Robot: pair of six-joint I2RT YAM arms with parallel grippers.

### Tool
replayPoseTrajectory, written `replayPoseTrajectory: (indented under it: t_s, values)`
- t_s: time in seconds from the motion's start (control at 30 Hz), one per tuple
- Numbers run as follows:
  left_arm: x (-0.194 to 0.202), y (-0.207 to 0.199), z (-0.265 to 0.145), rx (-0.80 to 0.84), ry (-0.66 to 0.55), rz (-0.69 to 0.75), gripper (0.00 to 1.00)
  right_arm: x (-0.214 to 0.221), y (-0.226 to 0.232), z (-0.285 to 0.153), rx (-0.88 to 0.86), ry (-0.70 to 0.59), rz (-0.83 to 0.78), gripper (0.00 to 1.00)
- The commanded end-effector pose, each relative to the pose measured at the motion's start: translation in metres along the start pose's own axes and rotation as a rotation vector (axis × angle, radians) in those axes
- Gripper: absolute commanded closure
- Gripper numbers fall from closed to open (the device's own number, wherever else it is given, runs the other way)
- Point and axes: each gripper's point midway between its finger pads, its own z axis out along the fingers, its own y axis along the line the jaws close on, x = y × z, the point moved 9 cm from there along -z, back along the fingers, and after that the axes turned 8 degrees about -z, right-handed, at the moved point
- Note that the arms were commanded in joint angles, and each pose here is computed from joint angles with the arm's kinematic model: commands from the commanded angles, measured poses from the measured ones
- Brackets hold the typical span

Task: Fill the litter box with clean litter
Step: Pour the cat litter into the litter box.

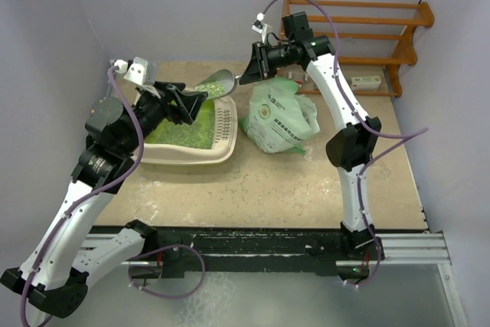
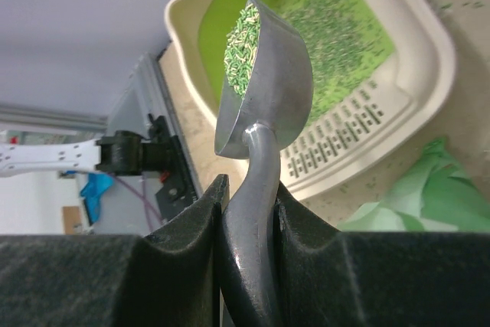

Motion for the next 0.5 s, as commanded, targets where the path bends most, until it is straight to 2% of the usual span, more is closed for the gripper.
replayPoseTrajectory:
  t_s: [0.0, 0.47]
  values:
    - [-0.005, 0.003, -0.006, -0.044, -0.044, -0.001, 0.32, -0.012, 0.014, 0.007, 0.079, -0.007, -0.171, 1.0]
    - [0.002, 0.008, 0.002, -0.05, -0.067, -0.01, 0.33, -0.029, 0.018, 0.043, 0.133, -0.065, -0.307, 1.0]
